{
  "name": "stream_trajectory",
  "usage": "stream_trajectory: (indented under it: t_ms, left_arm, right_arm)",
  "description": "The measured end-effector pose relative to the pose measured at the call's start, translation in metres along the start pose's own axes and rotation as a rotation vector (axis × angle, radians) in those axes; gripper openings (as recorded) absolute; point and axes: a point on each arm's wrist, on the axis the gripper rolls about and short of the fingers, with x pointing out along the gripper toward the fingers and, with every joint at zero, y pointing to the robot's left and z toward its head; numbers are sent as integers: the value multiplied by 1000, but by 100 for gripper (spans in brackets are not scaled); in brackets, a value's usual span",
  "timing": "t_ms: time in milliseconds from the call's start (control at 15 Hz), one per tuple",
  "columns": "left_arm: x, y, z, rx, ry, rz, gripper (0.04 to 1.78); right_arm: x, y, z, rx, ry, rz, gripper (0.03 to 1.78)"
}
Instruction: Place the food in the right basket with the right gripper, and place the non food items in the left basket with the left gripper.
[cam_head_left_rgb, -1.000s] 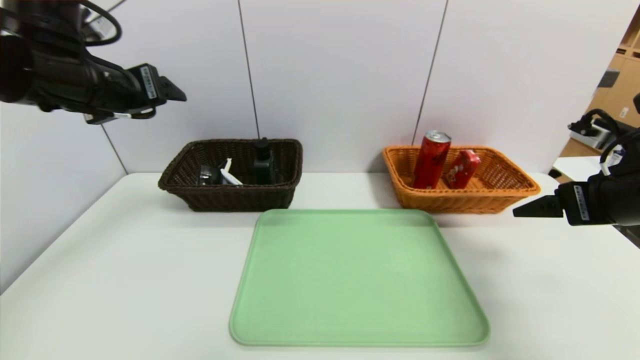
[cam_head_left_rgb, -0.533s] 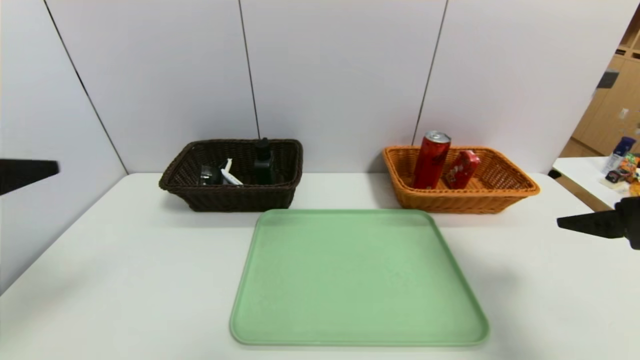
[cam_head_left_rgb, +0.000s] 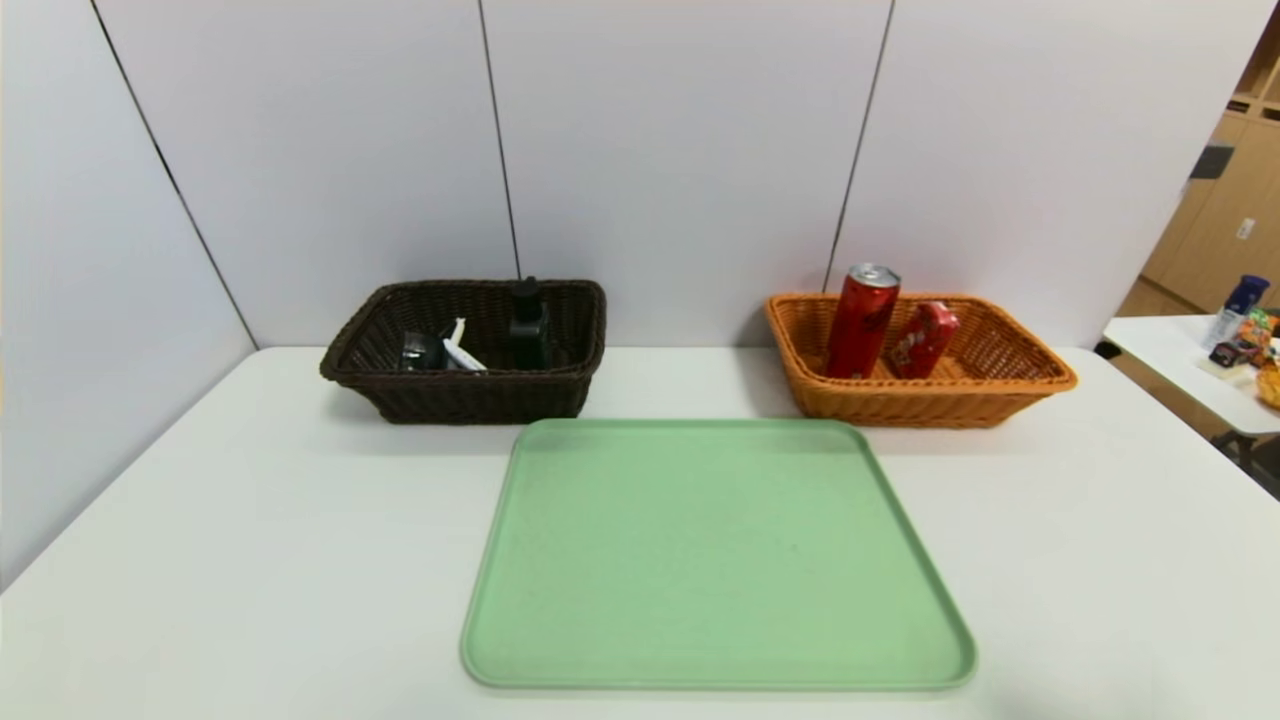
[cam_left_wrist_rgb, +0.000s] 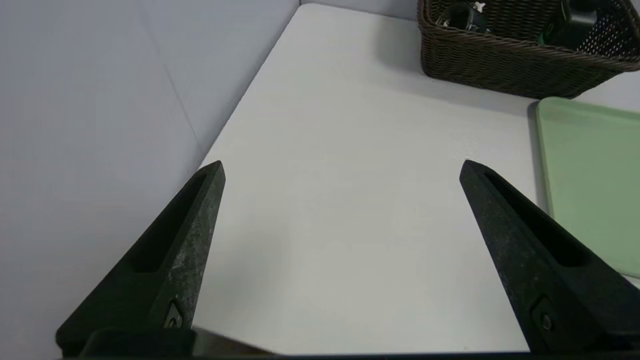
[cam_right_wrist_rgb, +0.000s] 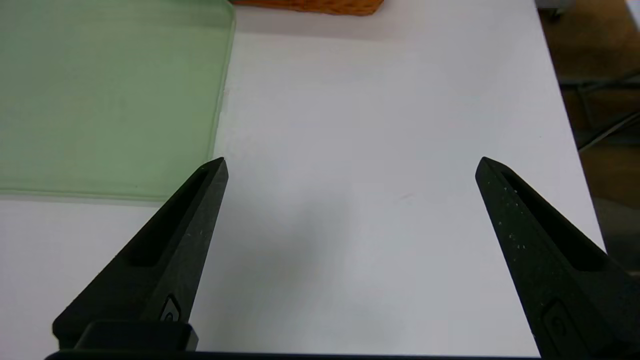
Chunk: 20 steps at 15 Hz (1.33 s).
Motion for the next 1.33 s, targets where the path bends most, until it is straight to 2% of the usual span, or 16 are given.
stream_trajectory:
  t_ms: [267, 400, 600, 733, 867, 1133, 1267, 1333]
  left_arm:
    - [-15, 3, -15, -55, -39, 25, 167]
    - [-20, 2, -23, -53, -50, -13, 167]
    - [-30, 6, -47, 22, -104, -54, 168]
    - [-32, 9, -63, 101, -159, -93, 169]
    - [-29, 9, -70, 92, -212, -122, 169]
    - [5, 3, -90, 86, -259, -146, 169]
    - [32, -1, -110, 107, -284, -155, 169]
    - [44, -3, -121, 115, -304, -165, 169]
  right_arm:
    - [-46, 2, -47, 7, -204, -34, 171]
    - [-57, 3, -66, -3, -280, -39, 171]
    - [-72, 5, -90, -27, -391, -50, 171]
    - [-77, 5, -98, -31, -484, -113, 171]
    - [-71, 4, -101, -25, -566, -152, 171]
    - [-23, 7, -122, -62, -636, -171, 171]
    - [-4, 10, -135, -88, -679, -156, 171]
    - [1, 10, -139, -97, -671, -140, 171]
